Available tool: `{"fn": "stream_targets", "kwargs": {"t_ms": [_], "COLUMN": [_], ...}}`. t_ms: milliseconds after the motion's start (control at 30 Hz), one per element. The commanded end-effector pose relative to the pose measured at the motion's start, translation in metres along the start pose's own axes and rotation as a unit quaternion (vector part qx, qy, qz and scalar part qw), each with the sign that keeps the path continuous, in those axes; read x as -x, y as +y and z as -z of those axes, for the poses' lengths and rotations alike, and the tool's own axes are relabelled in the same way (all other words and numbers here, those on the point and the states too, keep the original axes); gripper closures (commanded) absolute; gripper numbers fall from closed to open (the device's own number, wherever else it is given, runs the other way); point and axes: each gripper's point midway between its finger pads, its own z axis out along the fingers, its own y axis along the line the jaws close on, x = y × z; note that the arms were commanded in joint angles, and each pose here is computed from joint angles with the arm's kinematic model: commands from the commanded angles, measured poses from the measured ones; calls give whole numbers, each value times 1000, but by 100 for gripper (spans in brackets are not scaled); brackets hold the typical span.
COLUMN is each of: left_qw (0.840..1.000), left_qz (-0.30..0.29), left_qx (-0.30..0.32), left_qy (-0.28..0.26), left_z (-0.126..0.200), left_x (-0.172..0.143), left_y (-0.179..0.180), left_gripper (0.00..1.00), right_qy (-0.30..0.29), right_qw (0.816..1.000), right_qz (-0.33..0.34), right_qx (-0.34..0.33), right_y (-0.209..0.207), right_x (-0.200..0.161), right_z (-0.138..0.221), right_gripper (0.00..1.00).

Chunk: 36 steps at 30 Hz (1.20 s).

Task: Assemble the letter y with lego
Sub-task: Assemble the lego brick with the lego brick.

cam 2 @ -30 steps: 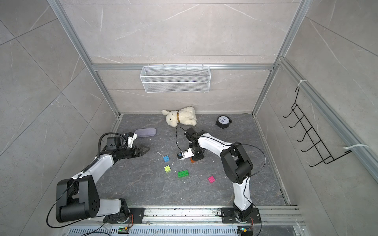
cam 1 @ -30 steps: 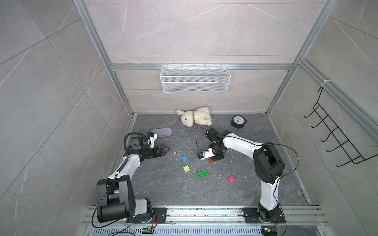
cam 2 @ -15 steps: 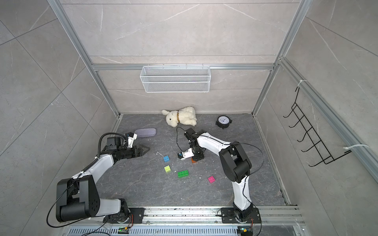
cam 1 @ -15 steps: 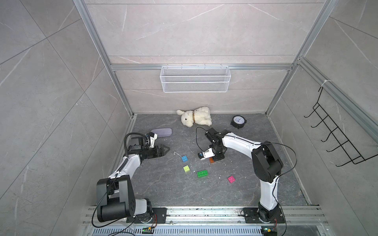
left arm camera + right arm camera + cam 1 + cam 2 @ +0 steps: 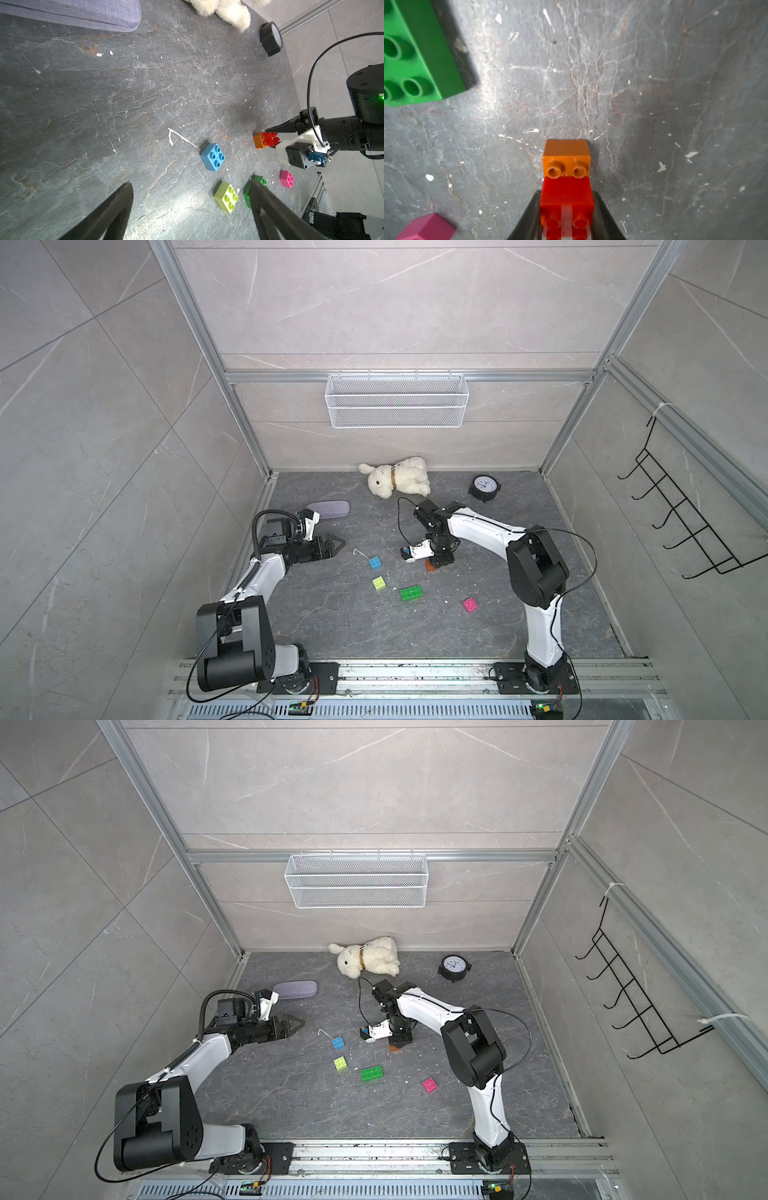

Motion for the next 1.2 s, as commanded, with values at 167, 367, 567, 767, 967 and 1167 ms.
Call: {"fn": "stream_targets", "kwargs": {"t_ms": [167, 367, 567, 767, 967, 1167], "left_qw": [1000, 1000, 1000, 1000, 1000, 999], "left_qz": [-6, -6, -6, -8, -12, -27], "left_qx": [-14, -14, -14, -14, -23, -31], "left_qy": [-1, -2, -3, -5, 6, 27], "left_z": [-1, -1, 0, 1, -6, -18], "left_x": [1, 2, 1, 2, -2, -10], "left_y": [-5, -6, -6, -8, -16, -27], "left_gripper": [10, 9, 10, 9, 10, 10], "right_qy": [54, 25, -3, -45, -88, -124], "right_qw": [996, 997, 997, 994, 967, 833], "right_qz": [-46, -59, -69, -96, -224, -533], "right_qx": [61, 46, 19, -24, -81, -85], "right_y": [26, 16, 5, -5, -13, -1], "right_x": [-37, -25, -16, -8, -13, -28], "right_z": [-24, -9, 12, 43, 82, 114], "right_gripper": [86, 78, 58, 40, 39, 40]}}
